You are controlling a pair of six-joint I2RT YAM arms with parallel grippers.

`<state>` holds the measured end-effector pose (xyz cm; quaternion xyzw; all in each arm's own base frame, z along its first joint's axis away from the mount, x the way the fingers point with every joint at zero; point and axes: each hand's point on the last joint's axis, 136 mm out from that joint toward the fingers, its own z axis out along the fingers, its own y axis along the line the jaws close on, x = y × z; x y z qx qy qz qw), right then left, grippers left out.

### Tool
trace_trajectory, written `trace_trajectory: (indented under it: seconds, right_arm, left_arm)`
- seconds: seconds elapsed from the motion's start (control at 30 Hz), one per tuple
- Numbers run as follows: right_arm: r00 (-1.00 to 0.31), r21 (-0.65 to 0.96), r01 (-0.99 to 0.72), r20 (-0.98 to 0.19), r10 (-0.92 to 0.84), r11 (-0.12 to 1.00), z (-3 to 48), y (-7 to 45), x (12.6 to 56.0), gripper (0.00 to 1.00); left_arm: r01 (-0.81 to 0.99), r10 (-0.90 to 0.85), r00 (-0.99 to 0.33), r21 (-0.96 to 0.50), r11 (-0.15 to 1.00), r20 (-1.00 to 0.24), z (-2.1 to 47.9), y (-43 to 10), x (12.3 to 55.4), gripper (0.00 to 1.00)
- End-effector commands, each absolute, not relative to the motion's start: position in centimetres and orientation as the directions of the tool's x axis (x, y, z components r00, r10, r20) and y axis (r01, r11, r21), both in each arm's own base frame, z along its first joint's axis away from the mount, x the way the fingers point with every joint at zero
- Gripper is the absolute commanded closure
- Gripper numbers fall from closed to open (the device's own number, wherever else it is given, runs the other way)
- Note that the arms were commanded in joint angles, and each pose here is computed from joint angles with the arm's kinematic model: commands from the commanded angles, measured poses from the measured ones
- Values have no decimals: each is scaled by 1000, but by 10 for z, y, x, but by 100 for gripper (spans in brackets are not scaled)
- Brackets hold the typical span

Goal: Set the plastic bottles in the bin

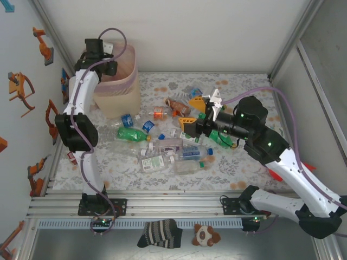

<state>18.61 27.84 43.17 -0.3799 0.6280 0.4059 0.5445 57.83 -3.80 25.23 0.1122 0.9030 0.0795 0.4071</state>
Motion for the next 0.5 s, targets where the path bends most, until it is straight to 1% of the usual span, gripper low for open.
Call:
trace_trajectory:
  seconds: [0.0, 0.3, 0.47]
  right_arm:
    - [-84, 80, -925, -996, 6, 371, 448, 279, 183, 23]
    - [-96, 92, -922, -995, 10, 377, 443, 278, 183, 23]
    - [-105, 100, -921, -994, 8, 376, 439, 278, 184, 23]
  left_arm:
    - [131, 287, -690, 276, 952, -664, 236, -28, 573, 49]
    - [149, 272, -781, 255, 955, -562, 192, -25, 557, 49]
    - [157, 244, -831, 211, 965, -500, 168, -27, 536, 49]
